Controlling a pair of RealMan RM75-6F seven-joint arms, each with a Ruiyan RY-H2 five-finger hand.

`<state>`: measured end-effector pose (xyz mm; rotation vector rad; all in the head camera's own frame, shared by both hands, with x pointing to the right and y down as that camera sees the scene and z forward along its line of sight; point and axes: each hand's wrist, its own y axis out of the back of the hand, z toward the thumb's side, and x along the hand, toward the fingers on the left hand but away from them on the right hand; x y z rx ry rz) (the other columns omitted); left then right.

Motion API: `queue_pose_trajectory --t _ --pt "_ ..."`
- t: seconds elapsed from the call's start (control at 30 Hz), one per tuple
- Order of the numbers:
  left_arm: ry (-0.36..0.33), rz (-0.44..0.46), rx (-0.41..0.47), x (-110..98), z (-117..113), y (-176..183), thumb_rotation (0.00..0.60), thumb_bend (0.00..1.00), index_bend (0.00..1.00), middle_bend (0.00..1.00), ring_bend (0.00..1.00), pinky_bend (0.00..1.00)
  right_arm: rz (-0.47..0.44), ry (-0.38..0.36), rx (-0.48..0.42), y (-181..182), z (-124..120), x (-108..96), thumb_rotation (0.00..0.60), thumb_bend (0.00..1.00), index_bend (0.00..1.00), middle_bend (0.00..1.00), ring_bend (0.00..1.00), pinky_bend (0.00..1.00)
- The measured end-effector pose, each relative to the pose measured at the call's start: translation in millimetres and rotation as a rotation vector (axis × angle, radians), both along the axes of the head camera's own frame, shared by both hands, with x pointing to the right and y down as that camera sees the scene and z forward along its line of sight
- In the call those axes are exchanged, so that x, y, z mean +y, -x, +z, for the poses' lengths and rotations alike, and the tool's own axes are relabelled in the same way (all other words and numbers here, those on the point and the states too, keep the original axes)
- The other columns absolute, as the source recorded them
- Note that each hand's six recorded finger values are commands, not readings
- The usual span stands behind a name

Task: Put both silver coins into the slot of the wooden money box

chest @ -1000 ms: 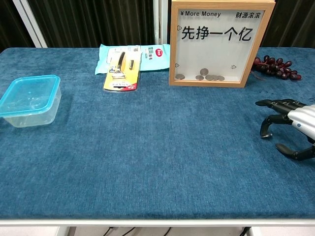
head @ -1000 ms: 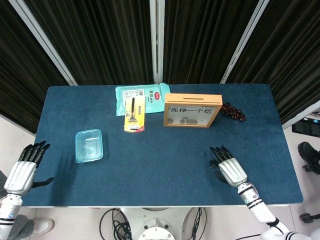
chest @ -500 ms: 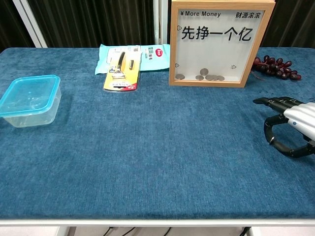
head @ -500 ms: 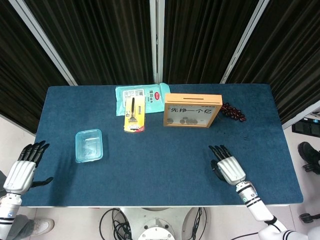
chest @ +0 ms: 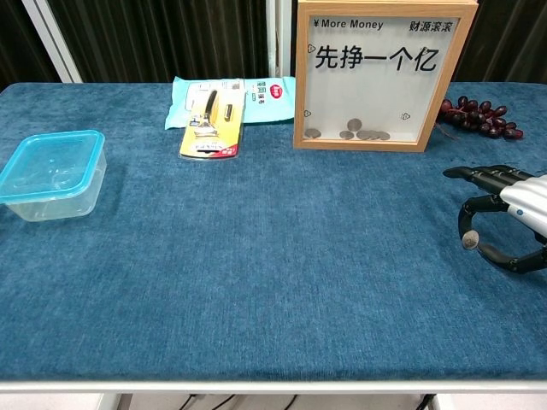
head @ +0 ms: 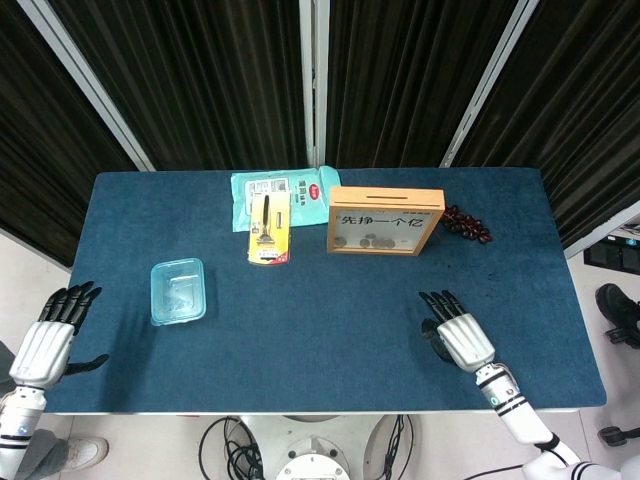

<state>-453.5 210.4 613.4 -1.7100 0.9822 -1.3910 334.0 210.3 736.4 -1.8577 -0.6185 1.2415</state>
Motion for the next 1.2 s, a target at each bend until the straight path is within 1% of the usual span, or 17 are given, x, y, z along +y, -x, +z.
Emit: queue_pose_trajectory --t 0.27,0.57,0.67,0.83,0.97,1.07,1.2 --pt "-0.001 0.001 -0.001 0 -1 -1 0.600 0.05 0.00 0.00 0.00 0.00 0.000 -0.003 -0.008 0 -2 0 0.600 0.38 0.48 0.01 0.00 0.00" --pt "-0.001 0.000 0.000 0 -1 0 0.600 0.05 0.00 0.00 0.00 0.00 0.005 -0.005 -0.019 1 -2 0 0.600 0.38 0.56 0.01 0.00 0.00" --pt "-0.002 -0.001 0.001 0 -1 0 0.600 0.05 0.00 0.00 0.00 0.00 0.007 -0.006 -0.022 2 -2 0 0.600 0.38 0.60 0.02 0.00 0.00" --pt "-0.002 -0.003 0.001 1 -1 1 0.600 0.05 0.00 0.00 0.00 0.00 0.013 -0.020 -0.036 3 -6 -3 0.600 0.38 0.65 0.02 0.00 0.00" --pt "-0.004 -0.002 0.003 1 -2 0 0.600 0.05 0.00 0.00 0.00 0.00 0.028 -0.061 -0.068 4 -18 -12 0.600 0.38 0.68 0.02 0.00 0.00" --pt "-0.008 -0.002 0.005 1 -3 0 0.600 0.05 0.00 0.00 0.00 0.00 0.049 -0.101 -0.101 4 -33 -23 0.600 0.38 0.69 0.02 0.00 0.00" --pt "-0.015 0.001 0.005 1 -5 -1 0.600 0.05 0.00 0.00 0.00 0.00 0.085 -0.164 -0.155 6 -59 -47 0.600 0.38 0.70 0.02 0.00 0.00"
